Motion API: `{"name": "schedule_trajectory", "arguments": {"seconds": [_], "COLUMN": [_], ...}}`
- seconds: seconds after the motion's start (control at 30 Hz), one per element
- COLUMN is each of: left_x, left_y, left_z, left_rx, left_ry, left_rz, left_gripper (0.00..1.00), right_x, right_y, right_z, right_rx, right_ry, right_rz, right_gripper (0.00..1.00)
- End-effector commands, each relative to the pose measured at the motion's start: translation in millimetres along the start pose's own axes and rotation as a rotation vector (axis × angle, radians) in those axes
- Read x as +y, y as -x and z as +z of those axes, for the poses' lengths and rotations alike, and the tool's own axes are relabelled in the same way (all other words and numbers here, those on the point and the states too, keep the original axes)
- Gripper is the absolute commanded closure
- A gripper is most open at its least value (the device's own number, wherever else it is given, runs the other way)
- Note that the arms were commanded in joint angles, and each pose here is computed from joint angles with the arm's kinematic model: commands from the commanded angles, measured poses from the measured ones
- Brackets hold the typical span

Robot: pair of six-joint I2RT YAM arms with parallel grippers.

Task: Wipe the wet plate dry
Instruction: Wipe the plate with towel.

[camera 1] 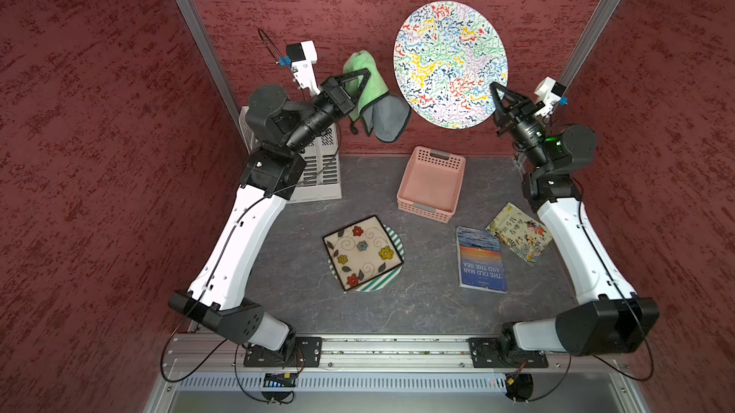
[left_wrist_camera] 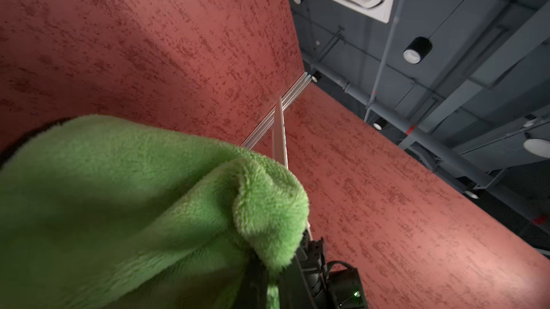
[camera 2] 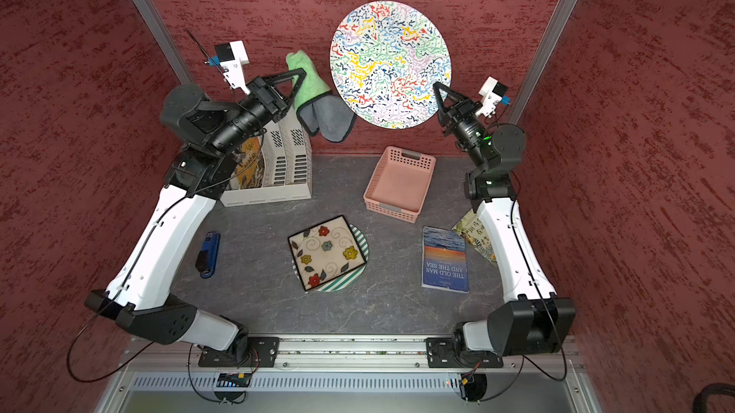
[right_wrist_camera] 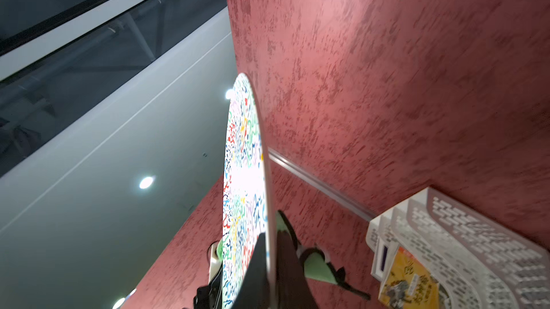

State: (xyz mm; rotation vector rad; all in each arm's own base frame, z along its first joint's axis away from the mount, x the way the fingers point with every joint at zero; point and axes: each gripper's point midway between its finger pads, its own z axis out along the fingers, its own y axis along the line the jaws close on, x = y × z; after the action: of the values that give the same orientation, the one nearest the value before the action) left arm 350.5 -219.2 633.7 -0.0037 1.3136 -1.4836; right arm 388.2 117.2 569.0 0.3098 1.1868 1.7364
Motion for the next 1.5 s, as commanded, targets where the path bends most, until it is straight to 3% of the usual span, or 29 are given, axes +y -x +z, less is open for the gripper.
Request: {"name": "schedule_trajectory", "arguments": {"seconds": [0.0, 0.33, 0.57, 0.7, 0.87, 0.97, 1.07, 1.27, 1.47], "left_x": [-33, -72, -118, -136, -133, -135, -128, -110, -109], "left_y": [15, 23, -9, -55, -92, -77, -46, 8, 15], "left_z": [9, 22, 40, 59, 70, 55, 37, 13, 18], "left_rx": [-0.044, -0.067, -0.007, 0.088, 0.154, 0.118, 0.045, -0.048, -0.048], "left_ry": [-0.228, -0.449, -0.577, -0.636, -0.638, -0.610, -0.559, -0.520, -0.540], "left_rz": [-0.178, -0.280, -0.320, -0.409, -0.466, -0.401, -0.335, -0.294, -0.288], "left_gripper": [1.00, 1.00, 1.00, 1.00, 1.00, 1.00, 1.00, 1.00, 1.00], "right_x": [56, 64, 59, 78, 82, 66, 52, 43, 39], "right_y": [-30, -72, -106, -80, 0, 33, 36, -29, -101], "right_z": [-9, 4, 33, 58, 72, 57, 39, 23, 16], "right_rx": [0.111, 0.258, 0.339, 0.261, 0.008, -0.075, -0.069, 0.123, 0.243], "right_ry": [0.214, 0.278, 0.270, 0.320, 0.285, 0.203, 0.160, 0.167, 0.138], "right_rz": [0.012, 0.043, 0.073, 0.066, 0.014, -0.026, -0.051, -0.036, 0.021], "right_gripper": [1.00, 1.00, 1.00, 1.00, 1.00, 1.00, 1.00, 1.00, 1.00]}}
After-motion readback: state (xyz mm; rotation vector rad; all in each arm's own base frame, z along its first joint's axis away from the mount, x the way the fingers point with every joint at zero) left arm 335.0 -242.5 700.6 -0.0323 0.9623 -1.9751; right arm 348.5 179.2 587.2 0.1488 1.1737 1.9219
